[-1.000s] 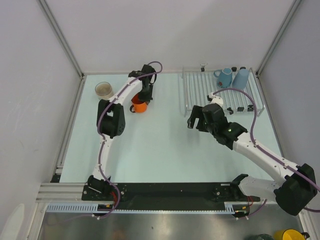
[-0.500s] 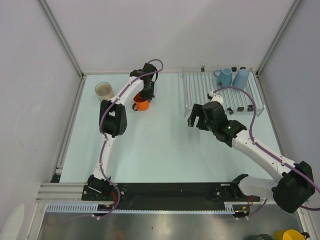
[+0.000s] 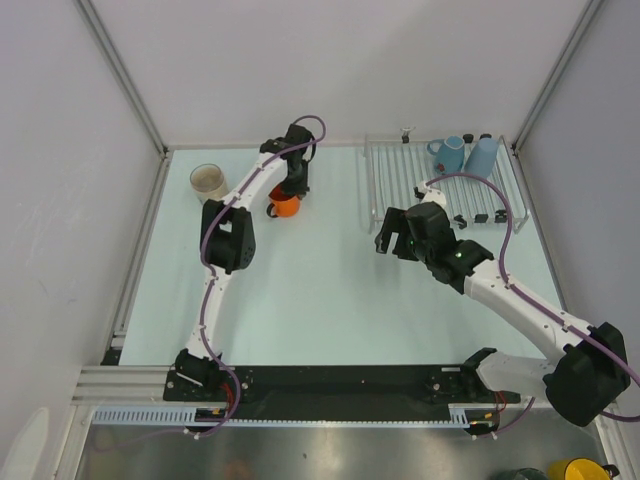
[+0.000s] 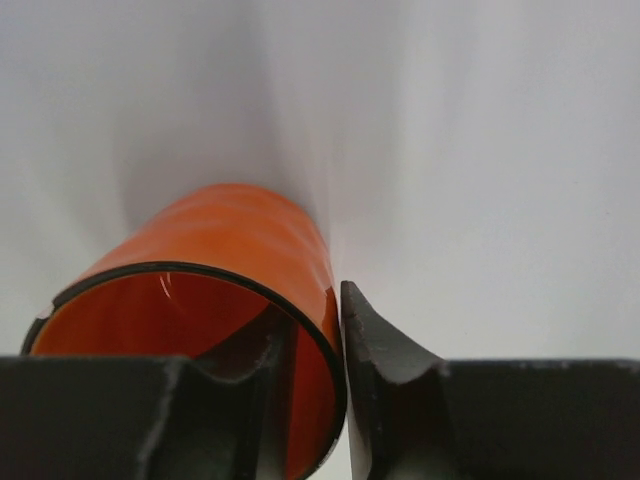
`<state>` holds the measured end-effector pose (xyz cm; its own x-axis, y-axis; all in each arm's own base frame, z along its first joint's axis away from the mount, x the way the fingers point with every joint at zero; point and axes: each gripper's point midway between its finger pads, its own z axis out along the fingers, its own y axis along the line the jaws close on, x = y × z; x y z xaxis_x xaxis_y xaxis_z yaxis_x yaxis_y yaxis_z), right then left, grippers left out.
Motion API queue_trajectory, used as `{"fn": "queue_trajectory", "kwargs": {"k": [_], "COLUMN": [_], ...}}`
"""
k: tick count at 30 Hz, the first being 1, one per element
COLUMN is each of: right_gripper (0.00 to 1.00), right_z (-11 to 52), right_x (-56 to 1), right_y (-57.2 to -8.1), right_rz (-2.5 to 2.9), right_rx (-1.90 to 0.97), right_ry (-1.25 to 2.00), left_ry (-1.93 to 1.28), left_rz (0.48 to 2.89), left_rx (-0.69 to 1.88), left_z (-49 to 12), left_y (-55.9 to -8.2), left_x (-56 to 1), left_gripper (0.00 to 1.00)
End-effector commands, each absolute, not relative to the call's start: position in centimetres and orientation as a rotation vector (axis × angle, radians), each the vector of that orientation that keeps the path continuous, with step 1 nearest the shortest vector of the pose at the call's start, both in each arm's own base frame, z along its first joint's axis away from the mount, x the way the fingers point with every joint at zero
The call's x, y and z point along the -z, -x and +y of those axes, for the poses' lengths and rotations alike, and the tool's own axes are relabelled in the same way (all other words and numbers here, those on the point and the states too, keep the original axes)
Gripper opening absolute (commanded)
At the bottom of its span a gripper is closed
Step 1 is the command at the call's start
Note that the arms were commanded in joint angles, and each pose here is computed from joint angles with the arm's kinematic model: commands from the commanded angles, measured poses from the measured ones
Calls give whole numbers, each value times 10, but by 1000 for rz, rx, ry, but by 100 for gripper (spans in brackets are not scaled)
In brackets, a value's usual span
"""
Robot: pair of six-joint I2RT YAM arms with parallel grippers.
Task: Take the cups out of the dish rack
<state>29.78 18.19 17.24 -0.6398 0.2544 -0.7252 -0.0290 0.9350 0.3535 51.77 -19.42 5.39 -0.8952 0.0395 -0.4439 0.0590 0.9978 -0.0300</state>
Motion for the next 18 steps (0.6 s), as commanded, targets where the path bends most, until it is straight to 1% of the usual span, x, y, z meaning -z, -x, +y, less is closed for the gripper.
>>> {"fn": "queue_trajectory", "kwargs": {"k": [1,2,9,12,13,16,17,18], "right_gripper": [89,89,90,91,91,92,93,94], "right_z": [185,185,175,171,170,166,161,158], "right_x": [-181,-180,-186,-192,-195,-206,-208,-216], "right_y": [-303,-303,-302,-301,-301,-302,-303,-305], "right_rz": [2199,2201,2185,2172,2166,2135,2126,2108], "right_rx": [-444,-443,-414,-406,-405,-398,-372,-358], "right_ry": [-156,-156,-190,-198,-201,-218,-231,-240], "left_ry": [7,8,33,59,60,67,66,51], "left_rz": [2563,2552,2471,2383,2326,2215,2170,2145], "left_rx": [44,50,77,104,138,212,243,260], "left_z": [-182,-182,-181,-183,-186,-195,-197,-203], "left_y": [-535,-535,-533,-532,-529,-527,-521,-515], "left_x": [-92,-97,-141,-180,-208,-256,-280,-293], "left_gripper": [31,34,40,43,44,52,58,61]}}
